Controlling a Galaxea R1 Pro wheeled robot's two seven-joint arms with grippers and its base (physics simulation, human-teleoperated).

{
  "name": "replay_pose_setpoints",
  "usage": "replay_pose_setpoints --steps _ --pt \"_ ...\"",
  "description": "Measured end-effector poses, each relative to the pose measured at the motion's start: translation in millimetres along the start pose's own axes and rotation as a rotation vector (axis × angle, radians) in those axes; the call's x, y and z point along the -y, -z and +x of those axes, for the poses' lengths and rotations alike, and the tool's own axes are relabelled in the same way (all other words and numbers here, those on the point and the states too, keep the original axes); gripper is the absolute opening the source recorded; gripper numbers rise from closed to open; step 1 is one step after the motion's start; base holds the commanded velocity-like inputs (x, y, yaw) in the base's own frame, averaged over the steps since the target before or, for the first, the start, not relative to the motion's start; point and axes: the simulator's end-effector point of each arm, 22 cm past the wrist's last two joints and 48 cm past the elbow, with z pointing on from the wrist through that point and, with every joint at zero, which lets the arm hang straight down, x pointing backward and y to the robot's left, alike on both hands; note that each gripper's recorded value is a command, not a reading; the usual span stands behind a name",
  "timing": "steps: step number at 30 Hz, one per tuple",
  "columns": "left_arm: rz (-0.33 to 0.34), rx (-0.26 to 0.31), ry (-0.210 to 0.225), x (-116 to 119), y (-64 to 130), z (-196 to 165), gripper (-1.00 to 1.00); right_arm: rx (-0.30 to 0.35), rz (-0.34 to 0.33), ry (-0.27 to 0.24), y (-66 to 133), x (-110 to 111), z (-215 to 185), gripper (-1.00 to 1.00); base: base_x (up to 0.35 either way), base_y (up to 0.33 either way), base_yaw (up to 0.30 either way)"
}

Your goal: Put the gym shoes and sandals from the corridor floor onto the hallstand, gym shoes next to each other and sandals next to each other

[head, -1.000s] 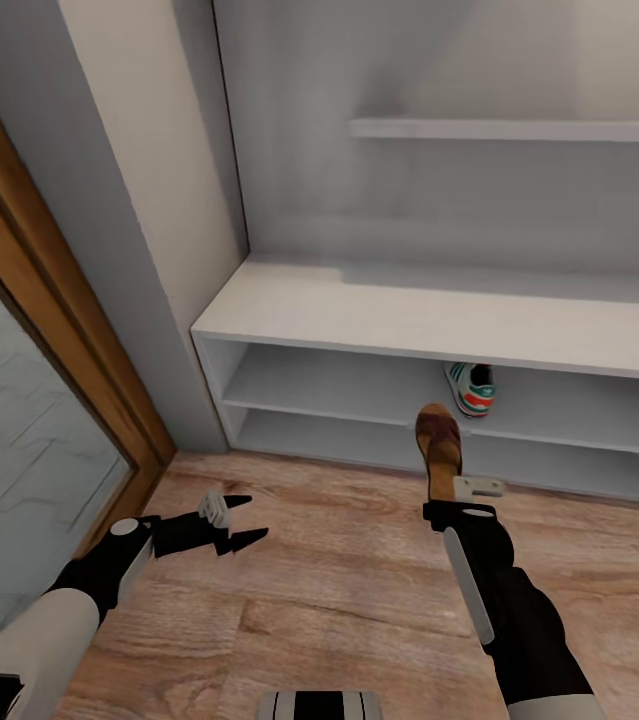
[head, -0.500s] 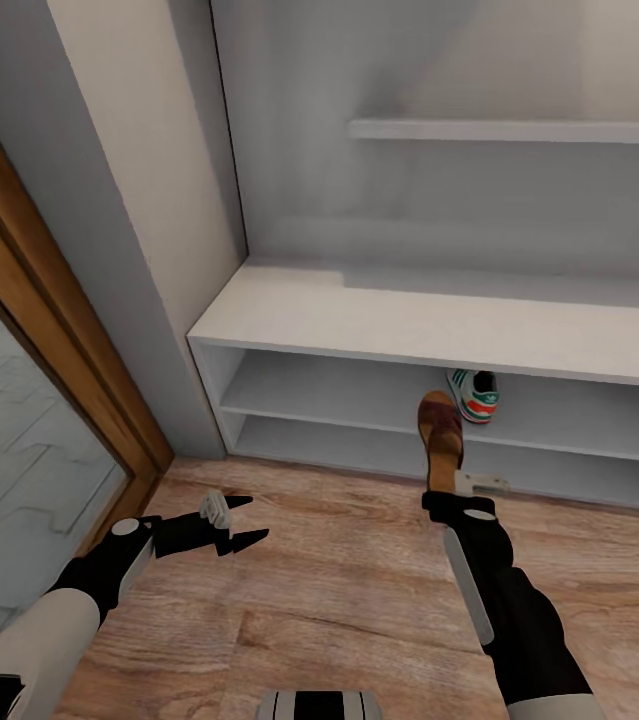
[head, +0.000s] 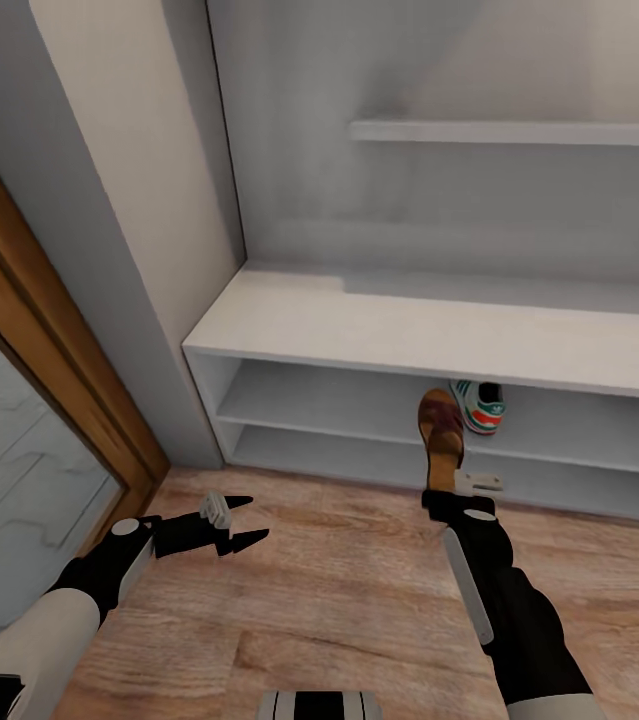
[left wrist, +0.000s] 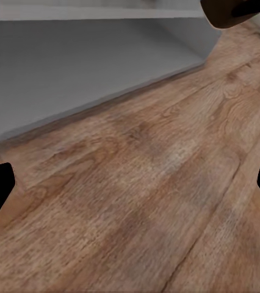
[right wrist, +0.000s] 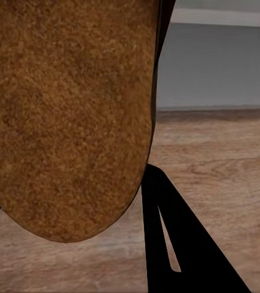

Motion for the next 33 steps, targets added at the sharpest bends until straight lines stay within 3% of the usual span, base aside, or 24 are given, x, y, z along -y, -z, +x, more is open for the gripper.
replay_pose_setpoints --steps 15,21,25,33 --pt "0.0 0.0 0.0 0 0.0 0 1.0 0.065 0.0 -0.031 -0.8 1 -13 -1.0 0.007 0.0 0.0" --pt "0.0 0.0 0.001 0 -0.1 0 1.0 0.032 0.004 -0.021 -9.8 -1 5 -1.0 0.0 0.0 0.0" --pt "0.0 -0.001 0.001 0 -0.1 1 1.0 0.006 0.013 -0.018 -27.3 -3 37 -1.0 0.0 0.0 0.0" --pt "0.001 0.0 0.001 0 -0.5 0 1.0 -0.001 0.018 -0.013 -30.3 -3 43 -1.0 0.011 0.0 0.0"
